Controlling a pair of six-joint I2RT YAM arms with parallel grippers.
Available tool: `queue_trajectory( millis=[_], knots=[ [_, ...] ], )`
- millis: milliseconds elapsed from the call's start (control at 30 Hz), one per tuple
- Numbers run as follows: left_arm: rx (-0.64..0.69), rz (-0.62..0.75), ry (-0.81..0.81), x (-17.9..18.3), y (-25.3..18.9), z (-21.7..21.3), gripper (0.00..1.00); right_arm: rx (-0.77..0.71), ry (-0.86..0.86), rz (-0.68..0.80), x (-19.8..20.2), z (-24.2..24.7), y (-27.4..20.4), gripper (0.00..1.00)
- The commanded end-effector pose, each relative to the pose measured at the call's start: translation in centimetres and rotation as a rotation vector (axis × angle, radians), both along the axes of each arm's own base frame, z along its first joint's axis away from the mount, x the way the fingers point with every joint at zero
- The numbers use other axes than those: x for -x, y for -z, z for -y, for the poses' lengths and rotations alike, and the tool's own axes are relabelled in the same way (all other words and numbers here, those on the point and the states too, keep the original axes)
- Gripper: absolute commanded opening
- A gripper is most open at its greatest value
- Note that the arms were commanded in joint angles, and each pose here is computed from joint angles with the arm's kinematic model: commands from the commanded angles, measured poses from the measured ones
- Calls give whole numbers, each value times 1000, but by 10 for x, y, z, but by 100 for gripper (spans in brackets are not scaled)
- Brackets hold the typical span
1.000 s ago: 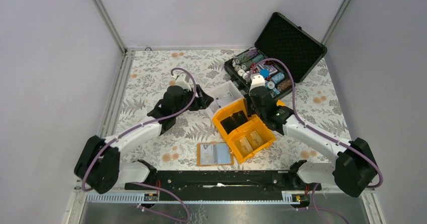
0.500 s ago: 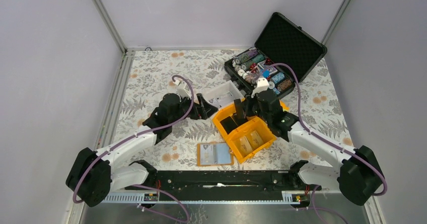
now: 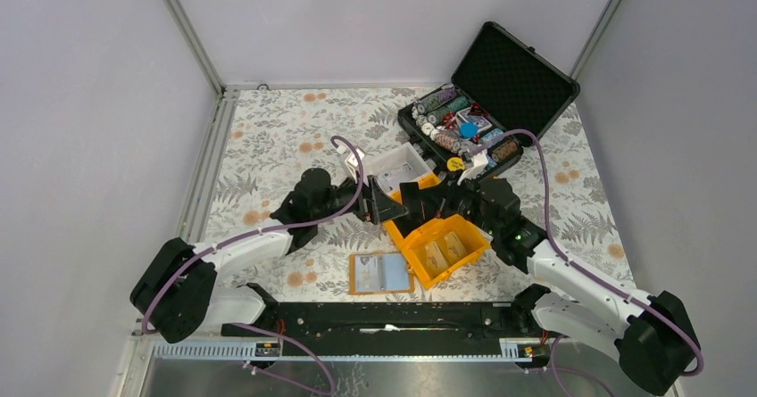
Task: Put the credit cards into the card holder
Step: Pick up the credit card from the storage box.
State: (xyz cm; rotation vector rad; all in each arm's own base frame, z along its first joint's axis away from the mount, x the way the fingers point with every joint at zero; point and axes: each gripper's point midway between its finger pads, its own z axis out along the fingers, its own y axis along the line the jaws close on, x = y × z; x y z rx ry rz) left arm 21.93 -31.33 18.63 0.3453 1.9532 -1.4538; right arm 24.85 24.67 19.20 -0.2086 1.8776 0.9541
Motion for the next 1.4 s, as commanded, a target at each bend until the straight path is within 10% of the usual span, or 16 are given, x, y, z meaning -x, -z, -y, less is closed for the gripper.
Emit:
queue_trajectory(
  millis=[0,267,700,800,900,1367],
  knots=[
    [37,79,46,2,-18,9,96,-128,-63,94,10,-8,-43,0],
    [48,89,108,12,-21,25,87,-183,-95,122,20,-7,-59,0],
    [107,80,88,10,-23,26,1,-127,-27,82,11,6,-35,9],
    [91,72,65,7,-17,25,0,-88,25,69,5,13,-29,48],
    [69,75,41,3,-13,24,0,-59,48,70,2,18,-24,67],
    [45,76,-24,-4,-9,17,0,-39,13,37,6,15,-10,59]
  ],
)
